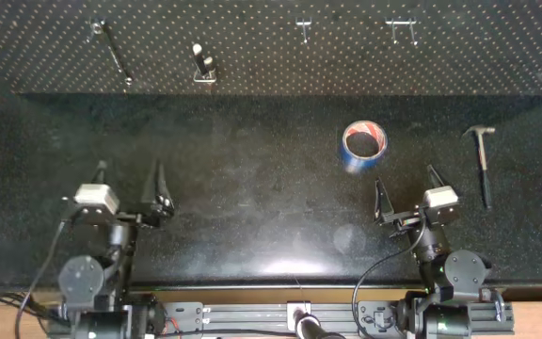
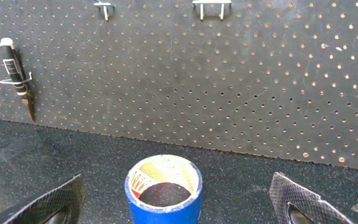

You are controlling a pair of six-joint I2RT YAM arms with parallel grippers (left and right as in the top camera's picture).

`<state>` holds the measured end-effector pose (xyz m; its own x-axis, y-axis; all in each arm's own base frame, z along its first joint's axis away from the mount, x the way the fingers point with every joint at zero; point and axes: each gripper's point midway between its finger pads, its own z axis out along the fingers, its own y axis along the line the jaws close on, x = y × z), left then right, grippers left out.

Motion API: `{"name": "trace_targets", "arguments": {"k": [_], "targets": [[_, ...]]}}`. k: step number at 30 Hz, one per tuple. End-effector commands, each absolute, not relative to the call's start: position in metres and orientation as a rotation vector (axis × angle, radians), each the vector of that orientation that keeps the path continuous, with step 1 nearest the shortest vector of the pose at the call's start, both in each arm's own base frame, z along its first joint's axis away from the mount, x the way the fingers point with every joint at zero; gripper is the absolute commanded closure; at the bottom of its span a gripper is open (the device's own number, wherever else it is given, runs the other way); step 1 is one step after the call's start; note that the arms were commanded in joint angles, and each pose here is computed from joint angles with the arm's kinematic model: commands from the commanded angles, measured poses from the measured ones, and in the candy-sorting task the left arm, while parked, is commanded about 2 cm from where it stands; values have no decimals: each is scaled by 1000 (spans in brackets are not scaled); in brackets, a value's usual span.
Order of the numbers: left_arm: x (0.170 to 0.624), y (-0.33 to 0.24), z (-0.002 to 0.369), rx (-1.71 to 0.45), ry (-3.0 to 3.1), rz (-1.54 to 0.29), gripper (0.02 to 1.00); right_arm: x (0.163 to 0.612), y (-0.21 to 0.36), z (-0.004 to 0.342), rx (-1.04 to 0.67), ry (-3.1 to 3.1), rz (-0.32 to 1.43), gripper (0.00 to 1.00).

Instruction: Place Tools Onto Pegboard

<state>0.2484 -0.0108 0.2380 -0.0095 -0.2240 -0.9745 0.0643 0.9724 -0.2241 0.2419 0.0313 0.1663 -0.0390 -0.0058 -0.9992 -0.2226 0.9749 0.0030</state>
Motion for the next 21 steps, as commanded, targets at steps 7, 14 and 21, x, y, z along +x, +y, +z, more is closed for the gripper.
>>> {"name": "trace_targets", "arguments": {"k": [7, 14, 21], "targets": [[243, -29, 162, 117, 1622, -172, 25, 242, 32, 165, -178, 1602, 183, 25], [243, -29, 161, 117, 1626, -172, 25, 242, 32, 165, -178, 1602, 182, 25], [243, -29, 161, 117, 1626, -172, 25, 239, 33, 176, -162, 1729, 210, 25]]}}
